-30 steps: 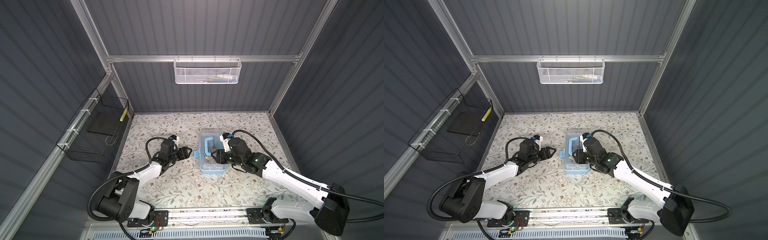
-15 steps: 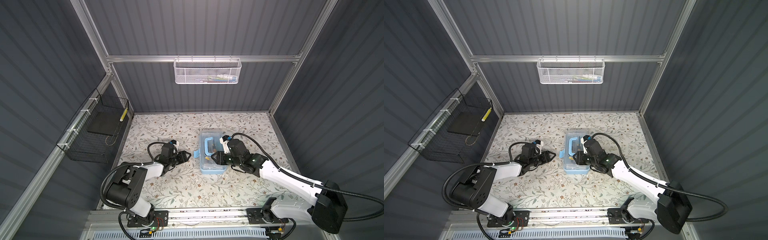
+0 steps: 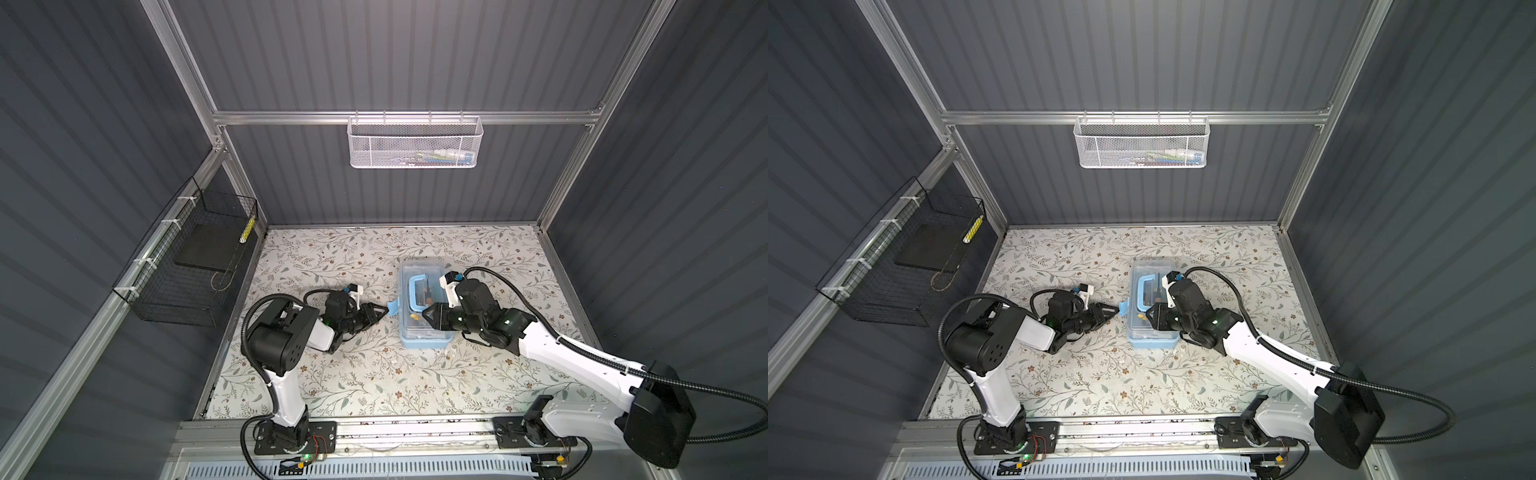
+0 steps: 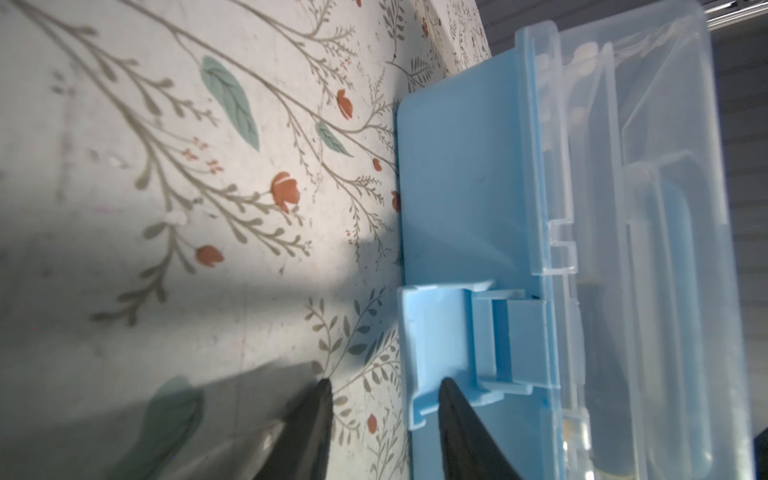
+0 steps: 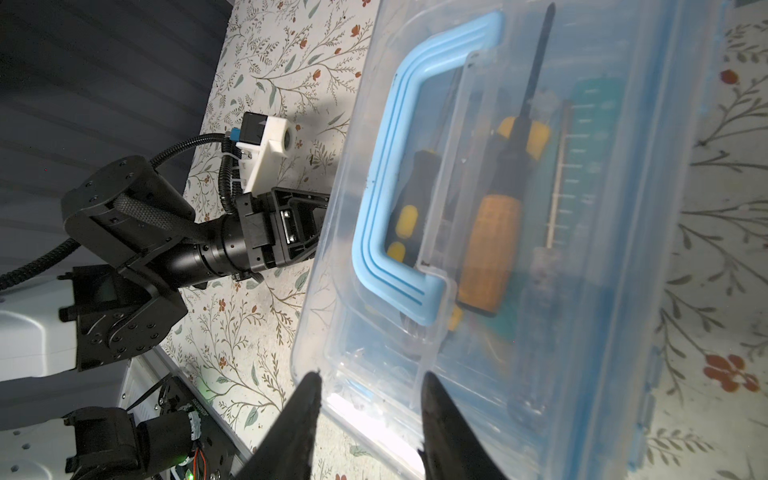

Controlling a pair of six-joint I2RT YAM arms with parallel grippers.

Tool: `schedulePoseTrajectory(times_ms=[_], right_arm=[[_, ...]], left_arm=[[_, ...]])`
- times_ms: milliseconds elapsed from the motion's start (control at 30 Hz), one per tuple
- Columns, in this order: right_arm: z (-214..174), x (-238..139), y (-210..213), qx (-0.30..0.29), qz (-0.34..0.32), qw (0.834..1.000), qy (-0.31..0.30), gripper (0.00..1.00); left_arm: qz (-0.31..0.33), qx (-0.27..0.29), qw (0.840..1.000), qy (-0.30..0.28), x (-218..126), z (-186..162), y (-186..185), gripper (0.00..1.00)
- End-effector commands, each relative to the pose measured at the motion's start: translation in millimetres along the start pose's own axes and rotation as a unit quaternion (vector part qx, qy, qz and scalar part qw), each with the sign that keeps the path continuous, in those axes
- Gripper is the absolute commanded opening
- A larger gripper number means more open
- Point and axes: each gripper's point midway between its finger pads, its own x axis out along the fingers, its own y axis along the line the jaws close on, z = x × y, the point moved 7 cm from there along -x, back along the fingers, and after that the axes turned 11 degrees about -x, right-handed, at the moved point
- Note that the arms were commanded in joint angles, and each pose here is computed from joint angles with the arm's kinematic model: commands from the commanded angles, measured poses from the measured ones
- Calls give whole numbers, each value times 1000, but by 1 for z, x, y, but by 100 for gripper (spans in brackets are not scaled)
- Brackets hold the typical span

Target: Pack the tool kit

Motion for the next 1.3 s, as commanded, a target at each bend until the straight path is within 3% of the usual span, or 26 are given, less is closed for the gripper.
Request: schedulePoseTrajectory(times_ms=[0, 1267], right_arm=[[-1, -2, -1, 4, 1, 1000, -4, 41], [-8, 10, -15, 13, -34, 999, 11, 41]], left_arm=[[-39, -3, 999, 5, 0, 1, -7, 43], [-65, -28, 997, 38, 22, 6, 3, 26]])
